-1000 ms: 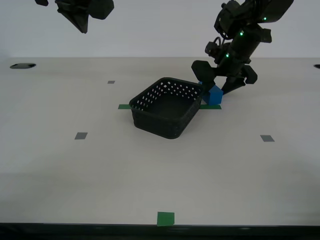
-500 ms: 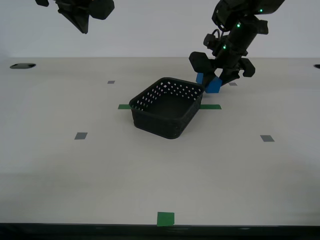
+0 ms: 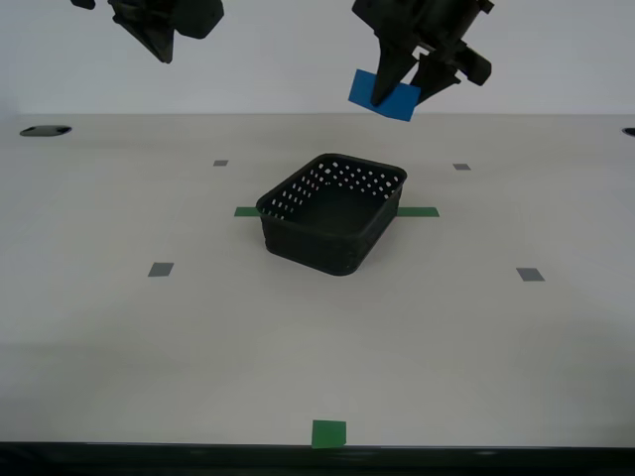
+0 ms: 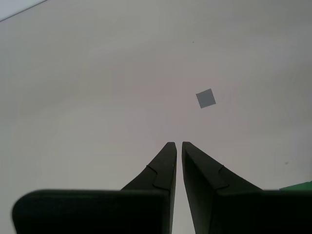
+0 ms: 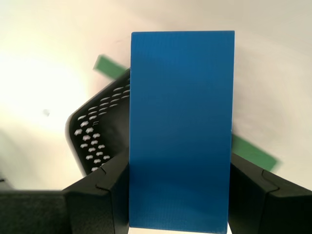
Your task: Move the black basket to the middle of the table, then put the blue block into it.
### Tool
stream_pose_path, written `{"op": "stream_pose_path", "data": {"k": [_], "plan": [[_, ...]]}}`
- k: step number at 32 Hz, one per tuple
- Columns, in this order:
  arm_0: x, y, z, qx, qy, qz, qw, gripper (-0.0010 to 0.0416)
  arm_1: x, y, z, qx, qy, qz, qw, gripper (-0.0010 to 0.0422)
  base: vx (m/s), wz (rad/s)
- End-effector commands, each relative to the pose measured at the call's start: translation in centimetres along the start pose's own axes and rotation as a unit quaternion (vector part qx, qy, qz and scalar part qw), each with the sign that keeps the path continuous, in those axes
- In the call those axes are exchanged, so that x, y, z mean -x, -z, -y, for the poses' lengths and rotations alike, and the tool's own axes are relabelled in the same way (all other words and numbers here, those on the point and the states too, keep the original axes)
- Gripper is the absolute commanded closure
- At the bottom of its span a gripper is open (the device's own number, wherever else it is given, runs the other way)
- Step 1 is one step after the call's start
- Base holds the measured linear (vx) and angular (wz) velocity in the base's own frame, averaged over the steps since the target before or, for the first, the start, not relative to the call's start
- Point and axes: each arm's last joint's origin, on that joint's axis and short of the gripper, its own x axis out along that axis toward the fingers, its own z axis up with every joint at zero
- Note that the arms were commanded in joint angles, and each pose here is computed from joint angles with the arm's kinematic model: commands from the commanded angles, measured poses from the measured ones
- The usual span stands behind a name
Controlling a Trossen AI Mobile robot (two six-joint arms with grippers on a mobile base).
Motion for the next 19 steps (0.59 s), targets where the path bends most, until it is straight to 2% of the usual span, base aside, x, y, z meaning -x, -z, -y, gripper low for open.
{"op": "stream_pose_path", "data": {"k": [1, 2, 3, 5, 7, 9, 10, 11, 12, 16, 17, 19], "plan": [[-1.2, 1.1, -2.3, 0.027, -0.027, -0.024, 0.999, 0.0407, 0.1, -0.1, -0.2, 0.001, -0.002, 0.003, 1.0, 0.0399, 0.0, 0.0], [-1.7, 1.4, -2.8, 0.033, -0.029, -0.03, 0.999, 0.0407, 0.0, 0.0, -0.2, 0.001, -0.002, 0.003, 1.0, 0.0399, 0.0, 0.0], [-3.0, 2.1, -3.8, 0.051, -0.035, -0.038, 0.997, 0.0406, 0.1, -0.1, -0.2, 0.001, -0.002, 0.003, 1.0, 0.0399, 0.0, 0.0], [-3.7, 2.5, -4.4, 0.061, -0.038, -0.038, 0.997, 0.0406, 0.0, -0.1, -0.2, 0.001, -0.002, 0.003, 1.0, 0.0399, 0.0, 0.0], [-5.2, 3.0, -5.4, 0.088, -0.044, -0.024, 0.995, 0.0406, 0.0, -0.1, -0.2, 0.002, -0.002, 0.003, 1.0, 0.0399, 0.0, 0.0], [-5.4, 3.0, -5.4, 0.091, -0.041, -0.017, 0.995, 0.0406, 0.0, 0.0, -0.2, 0.002, -0.002, 0.002, 1.0, 0.0399, 0.0, 0.0], [-5.4, 2.9, -5.3, 0.094, -0.014, -0.009, 0.995, 0.0404, 0.0, 0.0, -0.2, 0.001, -0.002, 0.0, 1.0, 0.0399, 0.0, 0.0], [-5.4, 2.8, -5.0, 0.096, 0.028, 0.0, 0.995, 0.0399, 0.0, 0.0, -0.2, 0.001, -0.002, 0.0, 1.0, 0.0399, 0.0, 0.0], [-5.4, 2.8, -5.0, 0.096, 0.04, 0.002, 0.995, 0.0393, 0.0, 0.0, -0.2, 0.001, -0.002, 0.0, 1.0, 0.0399, 0.0, 0.0], [-5.6, 2.7, -4.9, 0.097, 0.043, 0.005, 0.994, 0.0342, 0.0, 0.0, -0.2, 0.002, -0.002, -0.001, 1.0, 0.0399, 0.0, 0.0], [-5.6, 2.6, -5.0, 0.097, 0.042, 0.008, 0.994, 0.0286, 0.0, 0.0, -0.3, 0.002, -0.002, 0.0, 1.0, 0.0399, 0.0, 0.0], [-5.6, 2.6, -5.0, 0.097, 0.042, 0.009, 0.994, 0.0248, 0.0, 0.0, -0.3, 0.002, -0.002, 0.0, 1.0, 0.0399, 0.0, 0.0]]}}
